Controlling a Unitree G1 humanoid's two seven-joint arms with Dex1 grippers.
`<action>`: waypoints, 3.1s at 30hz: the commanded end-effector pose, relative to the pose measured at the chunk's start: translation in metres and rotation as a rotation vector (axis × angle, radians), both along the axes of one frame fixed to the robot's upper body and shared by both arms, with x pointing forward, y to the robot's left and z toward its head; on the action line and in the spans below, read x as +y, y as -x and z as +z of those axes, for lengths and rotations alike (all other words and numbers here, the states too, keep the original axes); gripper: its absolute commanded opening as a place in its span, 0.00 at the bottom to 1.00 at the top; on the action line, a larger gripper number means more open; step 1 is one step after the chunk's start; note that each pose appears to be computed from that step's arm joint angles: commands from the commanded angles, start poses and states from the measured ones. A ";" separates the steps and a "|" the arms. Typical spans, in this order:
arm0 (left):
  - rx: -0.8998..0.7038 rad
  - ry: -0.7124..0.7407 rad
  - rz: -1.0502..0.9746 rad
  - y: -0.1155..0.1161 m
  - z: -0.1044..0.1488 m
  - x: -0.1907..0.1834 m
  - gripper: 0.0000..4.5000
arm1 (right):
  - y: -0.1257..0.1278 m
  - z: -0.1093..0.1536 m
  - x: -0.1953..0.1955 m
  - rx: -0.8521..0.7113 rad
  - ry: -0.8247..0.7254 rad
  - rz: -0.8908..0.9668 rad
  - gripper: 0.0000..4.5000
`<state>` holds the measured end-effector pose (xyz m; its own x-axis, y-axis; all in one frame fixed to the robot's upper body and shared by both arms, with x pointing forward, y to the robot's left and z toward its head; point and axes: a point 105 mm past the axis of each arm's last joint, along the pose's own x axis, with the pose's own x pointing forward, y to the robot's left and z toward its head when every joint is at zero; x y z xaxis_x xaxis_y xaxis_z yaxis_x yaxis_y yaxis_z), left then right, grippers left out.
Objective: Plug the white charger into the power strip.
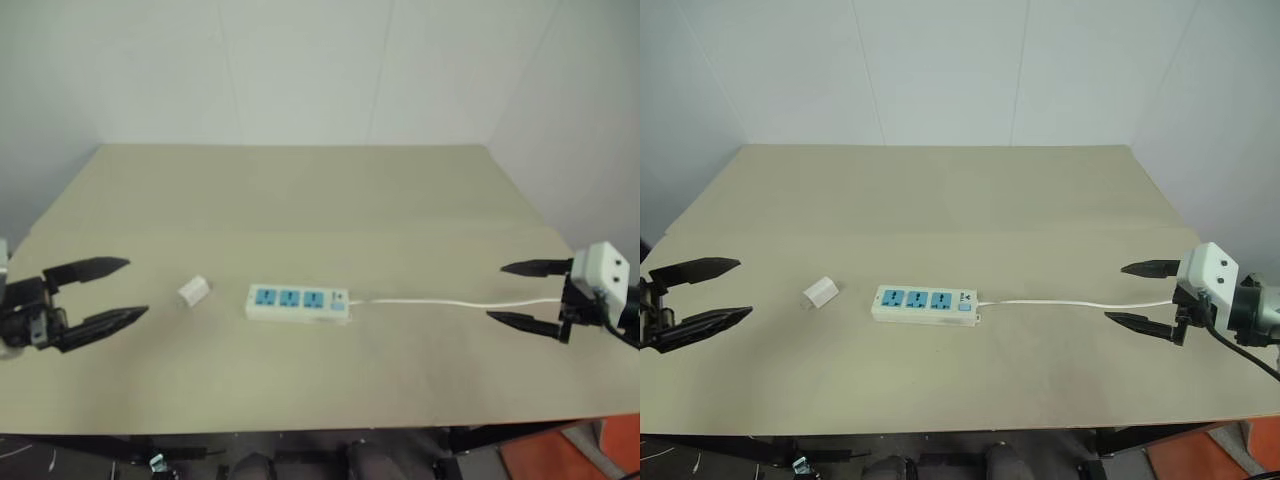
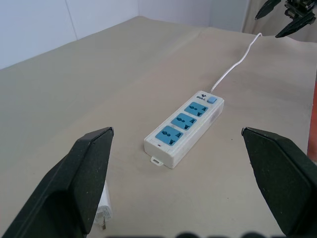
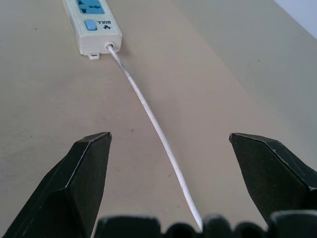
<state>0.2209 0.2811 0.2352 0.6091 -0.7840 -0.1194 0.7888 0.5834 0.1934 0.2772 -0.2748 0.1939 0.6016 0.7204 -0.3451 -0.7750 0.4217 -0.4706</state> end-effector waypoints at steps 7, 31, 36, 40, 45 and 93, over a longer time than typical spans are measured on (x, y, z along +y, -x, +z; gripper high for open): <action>-0.181 -0.034 0.080 -0.014 0.017 -0.003 1.00 | -0.001 0.012 0.002 -0.050 0.001 0.014 0.99; 0.028 -0.061 -0.105 -0.020 -0.004 -0.016 1.00 | -0.051 -0.040 0.146 0.040 -0.287 0.428 0.99; 0.082 -0.080 -0.174 -0.018 -0.015 -0.026 1.00 | -0.065 -0.056 0.172 0.052 -0.309 0.449 0.99; 0.106 -0.086 -0.194 -0.017 -0.025 -0.030 1.00 | -0.069 -0.068 0.183 0.062 -0.304 0.454 0.99; 0.134 -0.098 -0.188 -0.016 -0.035 -0.029 1.00 | -0.074 -0.079 0.192 0.068 -0.313 0.434 0.99; 0.324 -0.477 0.321 -0.143 0.006 -0.037 1.00 | -0.080 -0.102 0.209 0.145 -0.303 0.458 0.76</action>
